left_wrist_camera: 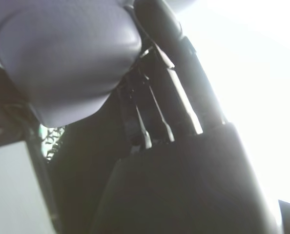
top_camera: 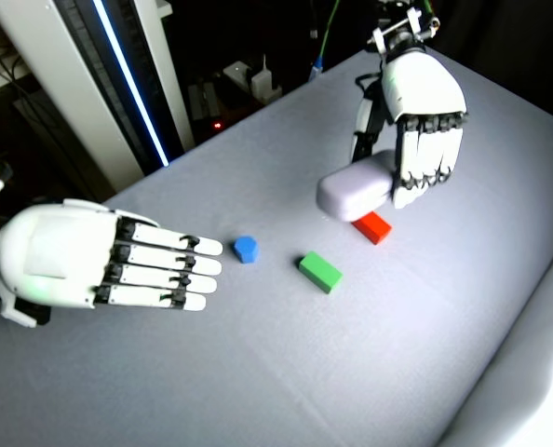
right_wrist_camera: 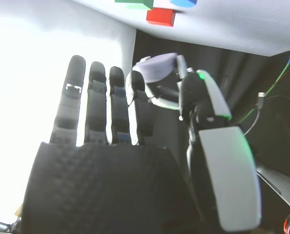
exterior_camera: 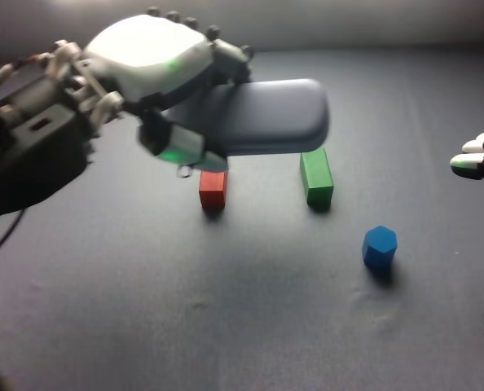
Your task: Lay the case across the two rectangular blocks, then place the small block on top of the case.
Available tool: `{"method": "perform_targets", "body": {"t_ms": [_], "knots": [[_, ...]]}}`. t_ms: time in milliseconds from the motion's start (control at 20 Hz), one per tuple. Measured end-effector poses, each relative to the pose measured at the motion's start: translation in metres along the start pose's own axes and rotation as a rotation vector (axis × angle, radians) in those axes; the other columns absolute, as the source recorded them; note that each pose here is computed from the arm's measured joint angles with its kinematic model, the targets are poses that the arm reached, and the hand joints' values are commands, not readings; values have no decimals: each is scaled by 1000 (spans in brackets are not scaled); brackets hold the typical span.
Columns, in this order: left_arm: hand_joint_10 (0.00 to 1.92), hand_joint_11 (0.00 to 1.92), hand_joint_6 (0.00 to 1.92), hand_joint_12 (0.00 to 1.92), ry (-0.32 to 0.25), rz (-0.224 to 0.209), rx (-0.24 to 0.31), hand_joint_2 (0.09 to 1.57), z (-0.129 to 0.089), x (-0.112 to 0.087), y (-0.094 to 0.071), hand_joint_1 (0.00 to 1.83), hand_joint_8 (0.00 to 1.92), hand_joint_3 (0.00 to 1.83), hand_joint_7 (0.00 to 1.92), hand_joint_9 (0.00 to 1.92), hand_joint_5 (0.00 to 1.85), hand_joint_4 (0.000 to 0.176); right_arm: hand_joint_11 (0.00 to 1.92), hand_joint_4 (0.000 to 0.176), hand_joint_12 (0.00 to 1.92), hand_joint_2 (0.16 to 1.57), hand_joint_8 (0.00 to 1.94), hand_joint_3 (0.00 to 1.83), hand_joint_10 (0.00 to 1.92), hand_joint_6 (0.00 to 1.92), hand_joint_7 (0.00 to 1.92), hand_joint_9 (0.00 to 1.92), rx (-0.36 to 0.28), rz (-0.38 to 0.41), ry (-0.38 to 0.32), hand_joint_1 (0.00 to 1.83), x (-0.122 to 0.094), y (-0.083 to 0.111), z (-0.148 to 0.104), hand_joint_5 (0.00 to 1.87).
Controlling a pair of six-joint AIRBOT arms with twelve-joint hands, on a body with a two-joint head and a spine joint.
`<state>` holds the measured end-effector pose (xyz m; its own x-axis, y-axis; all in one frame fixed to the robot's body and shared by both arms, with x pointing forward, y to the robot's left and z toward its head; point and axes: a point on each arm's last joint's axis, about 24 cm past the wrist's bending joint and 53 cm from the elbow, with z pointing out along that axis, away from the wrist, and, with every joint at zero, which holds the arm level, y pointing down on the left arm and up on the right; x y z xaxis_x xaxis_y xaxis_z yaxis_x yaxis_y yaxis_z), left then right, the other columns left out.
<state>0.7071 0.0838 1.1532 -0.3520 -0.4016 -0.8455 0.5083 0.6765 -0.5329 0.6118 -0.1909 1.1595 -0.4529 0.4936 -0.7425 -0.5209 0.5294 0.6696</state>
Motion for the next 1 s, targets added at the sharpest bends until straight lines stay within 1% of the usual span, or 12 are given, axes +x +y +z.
{"method": "perform_targets", "body": {"t_ms": [100, 150, 200, 250, 350, 550, 650, 700, 800, 900, 950, 1000], "knots": [[1168, 917, 889, 1139, 45, -6, -21, 1095, 12, 16, 4, 1387, 904, 0, 1022, 997, 925, 0, 0, 0, 795, 1322, 2, 1, 2, 1, 260, 254, -3, -1, -3, 611, -1, 0, 1, 293], [870, 944, 899, 1186, 56, -8, -31, 1092, 15, 20, 7, 1285, 924, 0, 1089, 1058, 953, 0, 0, 0, 776, 1325, 0, 2, 0, 0, 257, 250, -3, -1, -4, 604, -1, 0, 1, 291], [746, 938, 880, 1237, 64, -6, -41, 1089, 18, 21, 10, 1269, 923, 0, 1111, 1102, 961, 0, 0, 0, 771, 1327, 2, 2, 0, 1, 262, 250, -4, 0, -4, 616, -1, 1, 2, 294], [720, 936, 880, 1249, 73, -8, -52, 1089, 21, 24, 12, 1265, 920, 0, 1117, 1112, 963, 0, 0, 0, 767, 1332, 0, 3, 0, 0, 256, 246, -5, 0, -3, 602, 0, 1, 2, 284], [772, 917, 827, 1354, 81, -11, -58, 1091, 26, 28, 14, 1276, 982, 0, 1105, 1108, 967, 0, 1, 0, 753, 1332, 2, 1, 3, 2, 252, 242, -6, 1, -1, 631, 1, 1, 2, 287], [837, 927, 858, 1366, 114, -29, -78, 1099, 34, 43, 17, 1266, 1021, 0, 1076, 1089, 960, 0, 1, 0, 709, 1332, 2, 1, 0, 2, 260, 238, -5, -1, -1, 611, 0, 0, 2, 297], [799, 883, 930, 1320, 122, -30, -90, 1106, 36, 46, 21, 1257, 1005, 1, 1070, 1058, 928, 0, 0, 0, 687, 1333, 1, 0, 0, 1, 249, 225, -4, -3, 1, 638, 0, 0, 2, 293], [1117, 860, 839, 1314, 125, -29, -96, 1089, 36, 46, 23, 1363, 911, 4, 1055, 1030, 935, 0, 0, 0, 673, 1335, 1, 1, 1, 0, 243, 216, -6, -8, 3, 630, 0, -1, 2, 290], [1169, 859, 901, 1229, 130, -27, -106, 1090, 36, 47, 26, 1387, 860, 0, 1053, 1032, 904, 0, 0, 0, 715, 1331, 0, 0, 3, 2, 240, 231, -4, -7, 2, 635, 0, -1, 4, 295], [1207, 846, 943, 1202, 137, -28, -114, 1104, 37, 50, 28, 1380, 921, 2, 1011, 1005, 884, 0, 9, 0, 741, 1326, 0, 0, 1, 0, 262, 252, -11, -6, 0, 654, 0, 1, 4, 309], [1157, 889, 942, 1137, 140, -27, -115, 1100, 37, 50, 28, 1383, 920, 0, 1015, 1035, 880, 0, 1, 0, 738, 1330, 0, 2, 1, 0, 259, 246, -10, -5, 0, 644, 0, 1, 4, 307], [882, 900, 1010, 1117, 140, -28, -116, 1122, 37, 50, 29, 1271, 1032, 3, 1026, 1018, 874, 0, 0, 0, 713, 1333, 0, 2, 1, 0, 260, 241, -10, -5, 0, 641, 0, 1, 5, 306]]}}
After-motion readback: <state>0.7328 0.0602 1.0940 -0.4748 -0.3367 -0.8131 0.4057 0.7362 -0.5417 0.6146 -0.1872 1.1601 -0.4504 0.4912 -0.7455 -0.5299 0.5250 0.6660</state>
